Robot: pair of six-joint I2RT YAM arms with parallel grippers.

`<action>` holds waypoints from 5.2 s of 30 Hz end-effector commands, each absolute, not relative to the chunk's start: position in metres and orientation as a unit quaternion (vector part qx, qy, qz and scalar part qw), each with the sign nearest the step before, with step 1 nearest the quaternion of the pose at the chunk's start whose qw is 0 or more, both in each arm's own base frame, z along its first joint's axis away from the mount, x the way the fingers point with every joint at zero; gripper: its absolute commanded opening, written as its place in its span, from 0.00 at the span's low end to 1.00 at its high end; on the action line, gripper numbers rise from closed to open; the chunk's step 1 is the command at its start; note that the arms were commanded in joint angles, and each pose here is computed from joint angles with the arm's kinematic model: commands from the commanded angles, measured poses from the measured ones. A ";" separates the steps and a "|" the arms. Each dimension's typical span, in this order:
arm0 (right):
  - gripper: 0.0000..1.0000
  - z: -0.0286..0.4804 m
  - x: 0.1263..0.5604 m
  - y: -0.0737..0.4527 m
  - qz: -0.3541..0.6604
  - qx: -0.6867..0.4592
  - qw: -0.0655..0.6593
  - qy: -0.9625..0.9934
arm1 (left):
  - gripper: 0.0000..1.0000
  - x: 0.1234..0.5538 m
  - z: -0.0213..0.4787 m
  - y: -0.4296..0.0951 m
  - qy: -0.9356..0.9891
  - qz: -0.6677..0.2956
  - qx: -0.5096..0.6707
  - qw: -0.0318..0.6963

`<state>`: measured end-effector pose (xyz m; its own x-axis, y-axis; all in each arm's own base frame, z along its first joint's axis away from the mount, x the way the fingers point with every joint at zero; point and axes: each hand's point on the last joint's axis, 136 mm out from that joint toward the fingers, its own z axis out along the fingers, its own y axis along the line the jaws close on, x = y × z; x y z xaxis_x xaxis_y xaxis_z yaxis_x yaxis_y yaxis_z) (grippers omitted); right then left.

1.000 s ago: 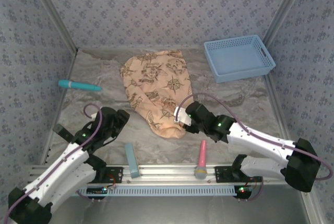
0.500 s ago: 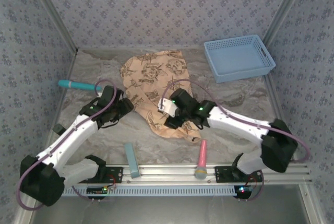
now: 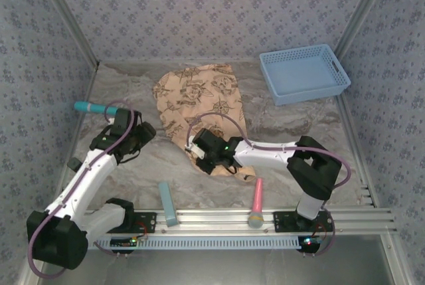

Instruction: Fold the inside-out t-shirt

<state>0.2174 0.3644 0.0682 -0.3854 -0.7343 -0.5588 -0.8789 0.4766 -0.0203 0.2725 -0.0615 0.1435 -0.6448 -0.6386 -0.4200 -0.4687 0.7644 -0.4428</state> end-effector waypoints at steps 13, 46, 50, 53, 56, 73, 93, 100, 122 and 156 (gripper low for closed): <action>0.27 0.102 0.092 0.423 0.333 -0.643 0.152 0.672 | 0.61 0.275 0.151 -0.064 0.899 -0.167 -0.286 0.287; 0.40 0.047 0.315 0.183 0.078 -0.068 0.214 0.971 | 0.46 0.294 0.034 -0.238 0.981 -0.118 -0.058 0.146; 0.42 0.087 0.302 0.228 0.185 -0.165 0.222 0.943 | 0.54 0.292 0.057 -0.257 0.971 -0.168 -0.011 0.167; 0.41 0.121 0.294 0.262 0.237 -0.208 0.233 0.920 | 0.58 0.298 0.070 -0.259 0.968 -0.168 0.008 0.188; 0.37 0.123 0.293 0.287 0.258 -0.220 0.236 0.910 | 0.59 0.312 0.071 -0.257 0.967 -0.156 0.007 0.201; 0.37 0.045 0.322 0.289 0.252 -0.154 0.240 0.925 | 0.51 0.353 0.034 -0.292 0.957 -0.165 0.131 0.200; 0.46 0.063 0.338 0.317 0.261 -0.246 0.384 0.851 | 0.00 0.330 0.120 -0.302 0.936 -0.268 0.129 0.189; 0.63 0.069 0.336 0.324 0.243 -0.257 0.452 0.819 | 0.00 0.325 0.129 -0.302 0.933 -0.280 0.124 0.187; 0.00 0.143 0.252 0.327 0.416 -0.425 0.338 0.730 | 0.00 0.344 0.063 -0.224 0.961 -0.214 0.035 0.173; 0.52 0.087 0.250 0.293 0.284 -0.362 0.258 0.850 | 0.37 0.247 0.046 -0.276 0.956 -0.292 0.013 0.036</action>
